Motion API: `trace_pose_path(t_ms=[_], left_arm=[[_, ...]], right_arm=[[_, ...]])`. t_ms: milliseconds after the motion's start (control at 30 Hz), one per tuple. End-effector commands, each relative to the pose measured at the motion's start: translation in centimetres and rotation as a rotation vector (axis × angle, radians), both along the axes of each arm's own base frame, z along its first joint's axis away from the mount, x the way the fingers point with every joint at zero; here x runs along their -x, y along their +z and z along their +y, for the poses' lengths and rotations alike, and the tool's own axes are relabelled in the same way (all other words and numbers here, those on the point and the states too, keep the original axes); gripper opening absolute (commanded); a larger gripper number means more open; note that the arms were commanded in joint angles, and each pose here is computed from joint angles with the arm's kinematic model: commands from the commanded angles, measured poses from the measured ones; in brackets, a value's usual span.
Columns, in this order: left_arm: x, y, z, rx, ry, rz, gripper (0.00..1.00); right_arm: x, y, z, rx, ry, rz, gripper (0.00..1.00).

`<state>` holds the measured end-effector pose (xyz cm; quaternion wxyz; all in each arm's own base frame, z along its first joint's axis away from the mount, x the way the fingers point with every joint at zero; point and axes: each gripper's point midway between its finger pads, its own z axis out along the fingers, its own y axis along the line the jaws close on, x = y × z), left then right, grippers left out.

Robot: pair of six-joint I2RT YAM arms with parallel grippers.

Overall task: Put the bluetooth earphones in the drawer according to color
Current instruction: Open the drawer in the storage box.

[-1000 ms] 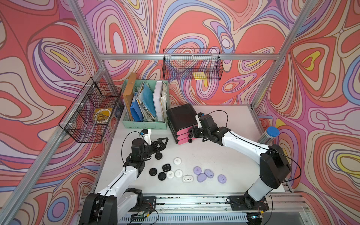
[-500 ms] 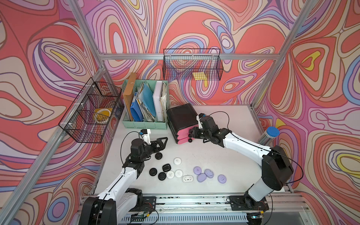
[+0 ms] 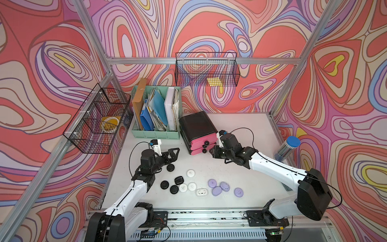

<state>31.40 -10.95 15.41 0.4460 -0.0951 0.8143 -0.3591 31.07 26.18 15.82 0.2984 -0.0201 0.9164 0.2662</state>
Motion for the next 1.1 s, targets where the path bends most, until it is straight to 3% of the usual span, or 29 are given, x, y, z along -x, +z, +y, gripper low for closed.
trace_pose_path(t_ms=[0,200,333,500,633,767,967,1067], left_arm=[[-0.2,0.8,0.5,-0.032,0.030,-0.024,0.99],[0.0,0.8,1.0,-0.049,0.055,-0.020,0.99],[0.0,0.5,1.5,-0.054,0.083,-0.004,0.99],[0.0,0.4,1.6,-0.063,0.089,0.000,0.99],[0.0,0.4,1.8,-0.065,0.099,0.004,0.99],[0.1,0.6,1.8,-0.060,0.098,-0.005,0.99],[0.2,0.9,1.8,-0.063,0.097,-0.017,0.99],[0.2,0.9,1.8,-0.061,0.098,-0.016,0.99]], right_arm=[[1.1,0.3,-0.6,-0.010,-0.017,-0.004,0.18],[0.6,1.2,-0.3,-0.007,-0.010,-0.025,0.41],[-0.6,2.1,-0.3,0.026,-0.039,-0.034,0.72],[-2.1,3.1,-1.8,0.063,-0.169,-0.049,0.98],[-3.5,3.4,-3.5,0.078,-0.269,-0.017,0.98],[-4.3,3.5,-2.1,-0.058,-0.177,0.042,0.98],[-5.8,3.4,-2.0,-0.150,-0.257,0.060,0.98],[-6.0,2.6,-1.6,-0.176,-0.317,0.130,0.93]])
